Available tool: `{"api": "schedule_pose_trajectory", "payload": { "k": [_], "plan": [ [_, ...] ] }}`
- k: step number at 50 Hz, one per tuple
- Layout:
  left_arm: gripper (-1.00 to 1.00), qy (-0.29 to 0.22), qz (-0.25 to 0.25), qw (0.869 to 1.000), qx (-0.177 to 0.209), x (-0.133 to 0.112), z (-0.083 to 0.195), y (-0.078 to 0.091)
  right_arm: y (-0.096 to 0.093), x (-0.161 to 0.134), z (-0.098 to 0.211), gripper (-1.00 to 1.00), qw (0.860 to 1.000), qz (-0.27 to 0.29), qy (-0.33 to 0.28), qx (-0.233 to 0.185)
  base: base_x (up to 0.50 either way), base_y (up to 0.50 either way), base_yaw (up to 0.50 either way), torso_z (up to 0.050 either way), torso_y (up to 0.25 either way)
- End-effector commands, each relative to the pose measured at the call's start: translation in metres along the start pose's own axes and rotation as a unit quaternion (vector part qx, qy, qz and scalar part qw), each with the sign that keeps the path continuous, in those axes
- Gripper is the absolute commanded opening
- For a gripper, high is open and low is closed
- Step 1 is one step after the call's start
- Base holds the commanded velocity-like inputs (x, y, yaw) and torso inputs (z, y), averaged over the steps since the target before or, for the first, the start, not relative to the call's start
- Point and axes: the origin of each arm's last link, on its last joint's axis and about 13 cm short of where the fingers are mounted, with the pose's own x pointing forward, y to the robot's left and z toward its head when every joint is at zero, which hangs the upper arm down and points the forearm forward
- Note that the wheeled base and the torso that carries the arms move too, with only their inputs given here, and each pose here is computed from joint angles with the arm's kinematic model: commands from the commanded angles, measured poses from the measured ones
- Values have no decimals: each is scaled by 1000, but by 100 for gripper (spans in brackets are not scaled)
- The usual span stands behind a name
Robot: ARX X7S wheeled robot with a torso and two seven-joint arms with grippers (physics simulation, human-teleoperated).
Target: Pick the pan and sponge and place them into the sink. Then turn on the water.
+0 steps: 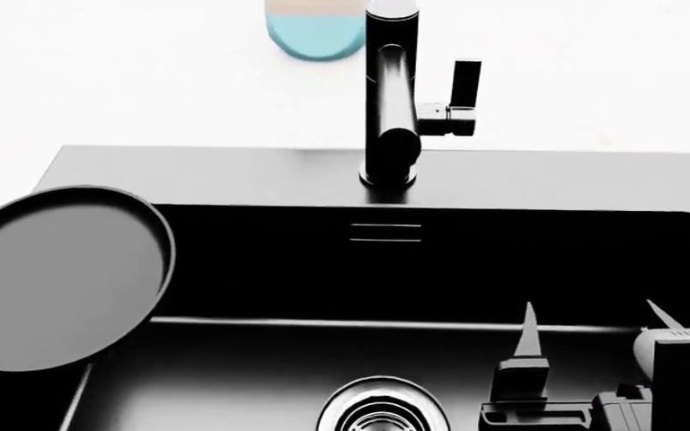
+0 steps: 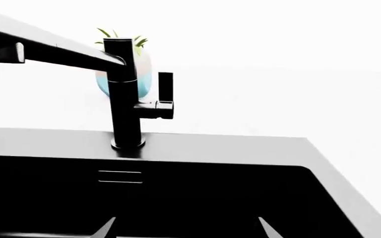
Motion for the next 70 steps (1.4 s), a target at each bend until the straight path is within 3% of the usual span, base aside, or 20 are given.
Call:
{"api": "schedule_pose_trajectory", "payload": {
  "k": [1,34,43,54,65,70],
  "plan": [
    [-100,-23,5,1000,1,0,6,3,0,1,0,100,1000,1,3,1,66,0,0,0,0],
    [-100,-21,2,1000,9,6,7,3,0,1,-6,100,1000,3,6,4,8,-50,0,1,2],
    [-100,-41,-57,993,96,23,28,-4,1,2,-4,100,1000,3,4,5,0,0,0,0,1],
    [-100,-4,-80,988,129,44,25,-10,0,0,-2,100,1000,1,1,6,0,0,0,1,2],
    [-100,-23,-169,973,155,60,24,-27,0,0,-3,100,1000,2,4,5,0,0,0,0,1],
    [-100,-5,-193,968,158,75,18,-29,1,-1,-3,100,1000,4,5,4,0,0,0,2,2]
  ]
}}
